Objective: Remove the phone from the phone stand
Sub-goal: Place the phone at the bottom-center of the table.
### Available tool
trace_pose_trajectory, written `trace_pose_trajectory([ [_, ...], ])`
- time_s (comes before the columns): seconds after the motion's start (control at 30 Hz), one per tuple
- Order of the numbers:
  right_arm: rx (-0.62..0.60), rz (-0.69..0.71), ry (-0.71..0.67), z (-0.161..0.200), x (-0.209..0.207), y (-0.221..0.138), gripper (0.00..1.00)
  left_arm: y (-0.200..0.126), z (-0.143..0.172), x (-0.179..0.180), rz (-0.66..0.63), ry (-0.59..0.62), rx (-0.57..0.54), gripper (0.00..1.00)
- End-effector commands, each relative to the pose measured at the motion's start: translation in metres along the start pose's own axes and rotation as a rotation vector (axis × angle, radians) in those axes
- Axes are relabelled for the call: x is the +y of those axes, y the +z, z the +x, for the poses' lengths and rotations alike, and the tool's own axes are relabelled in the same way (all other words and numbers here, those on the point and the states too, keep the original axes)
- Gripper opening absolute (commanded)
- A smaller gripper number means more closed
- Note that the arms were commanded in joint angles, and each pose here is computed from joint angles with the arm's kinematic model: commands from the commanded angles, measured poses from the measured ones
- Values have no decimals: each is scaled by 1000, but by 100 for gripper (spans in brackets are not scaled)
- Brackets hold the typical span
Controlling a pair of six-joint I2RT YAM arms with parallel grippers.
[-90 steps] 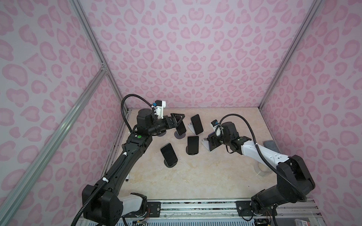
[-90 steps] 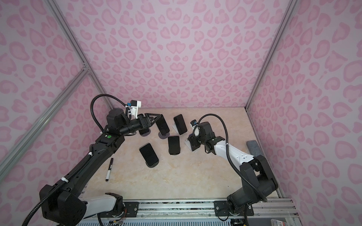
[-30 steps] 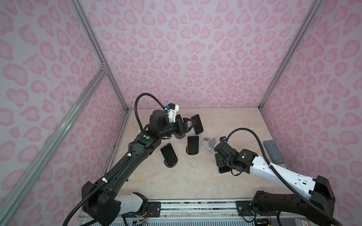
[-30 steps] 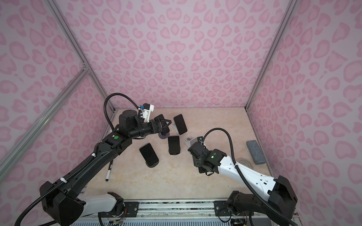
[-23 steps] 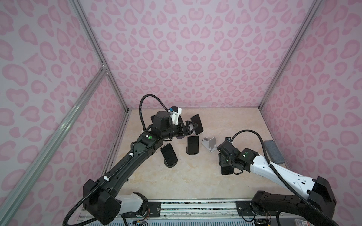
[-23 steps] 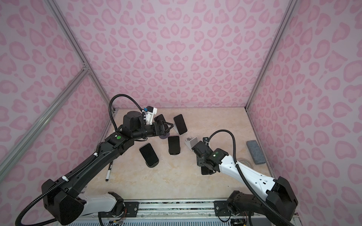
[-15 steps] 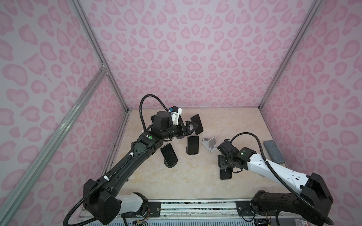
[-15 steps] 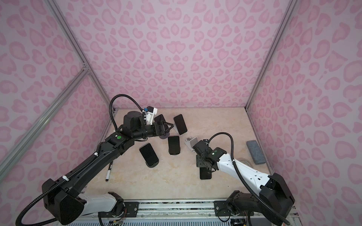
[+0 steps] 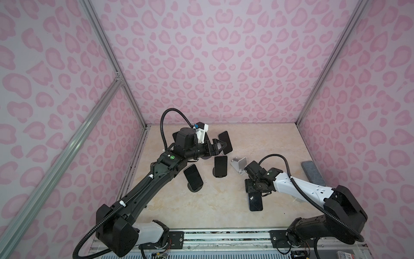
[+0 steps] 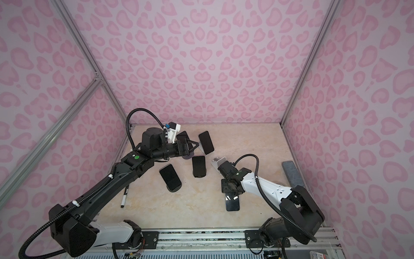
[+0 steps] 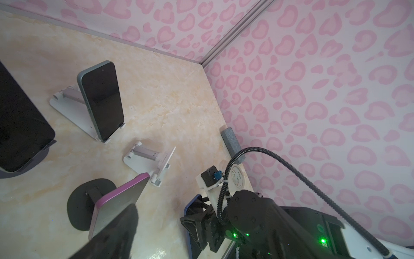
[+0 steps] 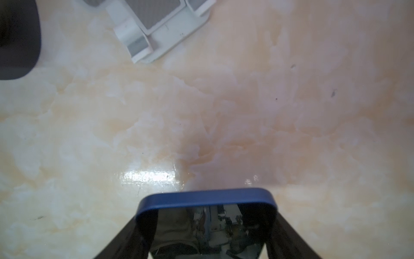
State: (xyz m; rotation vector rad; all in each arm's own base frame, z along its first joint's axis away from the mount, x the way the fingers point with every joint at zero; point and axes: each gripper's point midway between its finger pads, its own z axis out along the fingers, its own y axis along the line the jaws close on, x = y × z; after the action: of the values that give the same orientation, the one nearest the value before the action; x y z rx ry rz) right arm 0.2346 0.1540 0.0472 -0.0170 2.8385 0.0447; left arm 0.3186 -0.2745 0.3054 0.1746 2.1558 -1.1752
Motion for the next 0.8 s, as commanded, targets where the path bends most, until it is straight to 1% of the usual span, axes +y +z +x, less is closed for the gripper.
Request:
trace_pose_trajectory([
  [0.0, -32, 12, 23, -5, -1, 6, 62, 2, -1, 0, 4, 2, 2, 92],
  [0.23, -49, 38, 66, 0, -8, 13, 62, 1, -2, -1, 1, 10, -6, 92],
  [0.5, -38, 73, 35, 5, -5, 19, 62, -3, -4, 1, -18, 7, -23, 93],
  [0.77, -81, 180, 16, 8, -2, 21, 65, -1, -4, 5, -33, 1, -23, 93],
])
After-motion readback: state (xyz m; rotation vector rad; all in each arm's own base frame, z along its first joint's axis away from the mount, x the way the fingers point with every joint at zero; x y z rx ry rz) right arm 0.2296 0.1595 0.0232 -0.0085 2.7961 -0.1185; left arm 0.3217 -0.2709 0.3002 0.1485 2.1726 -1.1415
